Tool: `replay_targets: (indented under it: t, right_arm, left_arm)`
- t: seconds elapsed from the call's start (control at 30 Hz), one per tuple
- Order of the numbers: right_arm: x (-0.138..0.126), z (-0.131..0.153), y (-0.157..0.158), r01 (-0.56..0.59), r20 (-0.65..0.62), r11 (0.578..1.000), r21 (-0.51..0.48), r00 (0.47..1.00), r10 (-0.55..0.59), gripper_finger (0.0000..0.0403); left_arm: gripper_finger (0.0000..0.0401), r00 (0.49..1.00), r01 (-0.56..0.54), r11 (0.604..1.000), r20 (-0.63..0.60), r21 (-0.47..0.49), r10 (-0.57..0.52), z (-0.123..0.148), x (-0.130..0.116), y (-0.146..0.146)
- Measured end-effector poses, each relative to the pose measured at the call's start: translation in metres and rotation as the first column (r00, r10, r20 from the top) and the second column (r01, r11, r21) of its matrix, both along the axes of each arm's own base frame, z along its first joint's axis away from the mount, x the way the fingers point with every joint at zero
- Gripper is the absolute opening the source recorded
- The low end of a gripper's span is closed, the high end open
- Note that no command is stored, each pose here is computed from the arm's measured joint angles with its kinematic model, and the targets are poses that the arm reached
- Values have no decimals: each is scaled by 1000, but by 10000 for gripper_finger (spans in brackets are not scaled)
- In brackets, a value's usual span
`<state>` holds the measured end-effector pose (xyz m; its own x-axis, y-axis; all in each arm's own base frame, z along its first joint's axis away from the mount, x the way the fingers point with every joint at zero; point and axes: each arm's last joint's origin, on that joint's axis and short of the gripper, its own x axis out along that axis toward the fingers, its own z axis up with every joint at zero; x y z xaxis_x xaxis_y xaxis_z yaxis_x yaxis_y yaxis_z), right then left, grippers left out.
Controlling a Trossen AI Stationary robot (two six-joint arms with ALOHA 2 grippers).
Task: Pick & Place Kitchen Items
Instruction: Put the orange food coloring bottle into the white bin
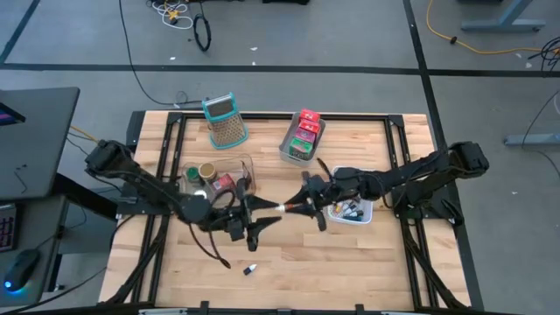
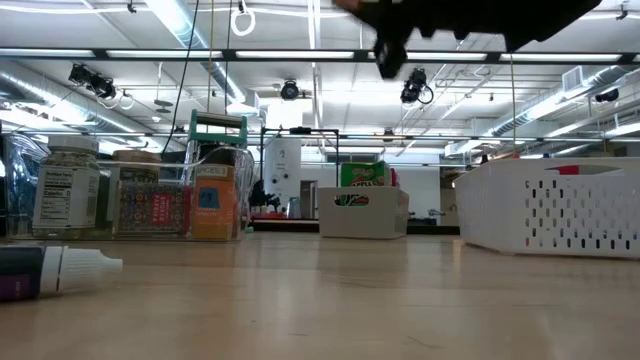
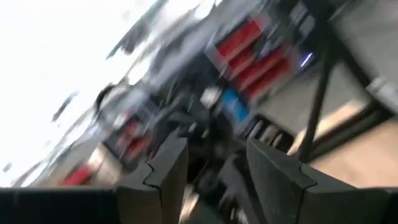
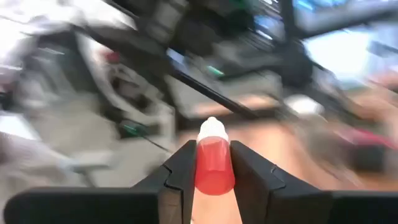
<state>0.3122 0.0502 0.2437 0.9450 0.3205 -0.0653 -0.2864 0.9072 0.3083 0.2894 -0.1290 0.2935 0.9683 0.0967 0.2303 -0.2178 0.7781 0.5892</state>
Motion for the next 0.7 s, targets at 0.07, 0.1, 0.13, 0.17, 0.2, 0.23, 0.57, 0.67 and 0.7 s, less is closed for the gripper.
replay_targets:
  t: [0.07,0.1,0.13,0.17,0.2,0.23,0.57,0.67,0.7]
  right_arm:
    - [-4,-7,-7,120,-119,992,-43,985,-124,93]
    - [-8,-10,-10,186,-180,980,-71,964,-196,93]
    - [-12,-12,-13,250,-232,964,-96,936,-266,93]
    - [-17,-13,-15,304,-276,945,-117,904,-325,93]
    - [-24,-11,-17,348,-310,928,-133,875,-373,93]
    - [-30,-9,-19,381,-341,914,-139,849,-405,93]
    - [-99,-3,-11,551,-662,826,-115,577,-477,93]
    - [-111,-9,-8,599,-718,785,-160,475,-509,93]
    - [-114,-11,-7,608,-735,775,-172,445,-512,93]
  left_arm:
    - [176,994,-98,995,-57,-29,97,-2,-7,-7]
    - [176,986,-142,989,-90,-35,138,-5,-9,-10]
    - [176,977,-176,984,-125,-36,170,-9,-11,-14]
    - [176,966,-207,978,-162,-29,200,-13,-14,-17]
    - [176,953,-235,972,-198,-14,228,-18,-16,-20]
    - [176,942,-251,968,-231,-4,244,-22,-18,-23]
    - [176,898,-261,965,-374,-27,232,-44,-26,-30]
    - [176,896,-266,964,-375,-22,239,-44,-25,-28]
    - [176,896,-268,963,-375,-25,240,-44,-24,-27]
